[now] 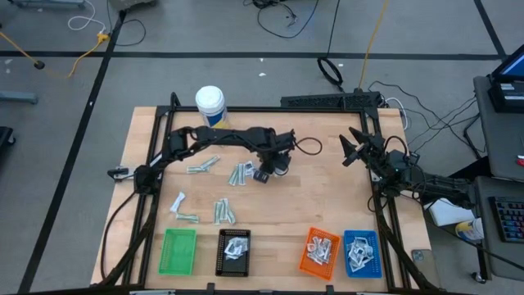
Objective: Pick & Place First Aid Supplies
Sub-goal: Put the towelette pack into the black bin
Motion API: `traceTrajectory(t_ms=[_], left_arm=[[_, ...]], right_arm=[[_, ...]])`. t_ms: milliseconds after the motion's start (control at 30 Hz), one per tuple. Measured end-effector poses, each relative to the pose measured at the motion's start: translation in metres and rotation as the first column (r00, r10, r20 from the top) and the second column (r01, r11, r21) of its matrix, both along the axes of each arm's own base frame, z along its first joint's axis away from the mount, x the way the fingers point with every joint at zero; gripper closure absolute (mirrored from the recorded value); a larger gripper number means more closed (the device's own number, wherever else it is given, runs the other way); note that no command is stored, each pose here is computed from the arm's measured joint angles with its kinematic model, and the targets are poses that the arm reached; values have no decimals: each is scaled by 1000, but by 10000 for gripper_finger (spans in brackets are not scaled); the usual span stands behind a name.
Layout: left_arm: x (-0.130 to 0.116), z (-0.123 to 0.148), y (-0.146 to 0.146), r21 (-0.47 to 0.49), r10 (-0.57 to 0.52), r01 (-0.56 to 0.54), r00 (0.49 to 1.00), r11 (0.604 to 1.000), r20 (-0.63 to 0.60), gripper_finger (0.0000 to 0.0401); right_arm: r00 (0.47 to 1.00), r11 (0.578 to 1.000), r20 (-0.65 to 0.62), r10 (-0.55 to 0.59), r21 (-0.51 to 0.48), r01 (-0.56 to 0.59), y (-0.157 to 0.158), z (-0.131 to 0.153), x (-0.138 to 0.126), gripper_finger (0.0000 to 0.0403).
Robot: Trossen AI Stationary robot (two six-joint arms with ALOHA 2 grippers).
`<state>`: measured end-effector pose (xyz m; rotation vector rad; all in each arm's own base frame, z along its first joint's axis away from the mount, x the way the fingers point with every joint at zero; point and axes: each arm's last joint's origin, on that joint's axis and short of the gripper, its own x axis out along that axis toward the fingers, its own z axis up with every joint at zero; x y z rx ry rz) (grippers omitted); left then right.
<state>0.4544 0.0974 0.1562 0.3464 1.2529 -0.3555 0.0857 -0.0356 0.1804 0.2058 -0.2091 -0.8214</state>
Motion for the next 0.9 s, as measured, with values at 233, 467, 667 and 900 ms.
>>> traceTrajectory(t_ms=[233, 467, 667, 900], left_arm=[[3, -4, -9, -38, -24, 24, 1000, 999, 2, 394], [5, -17, -16, -51, -24, 22, 999, 998, -38, 378], [6, -14, -18, -21, -5, 5, 1000, 1000, -19, 388], [5, -11, -16, -24, 50, -50, 999, 998, -19, 328]], right_arm=[[1000, 1000, 0, 0, 0, 0, 0, 0, 0, 132], [1000, 1000, 0, 0, 0, 0, 0, 0, 0, 135], [1000, 1000, 0, 0, 0, 0, 0, 0, 0, 135], [1000, 1000, 0, 0, 0, 0, 0, 0, 0, 135]])
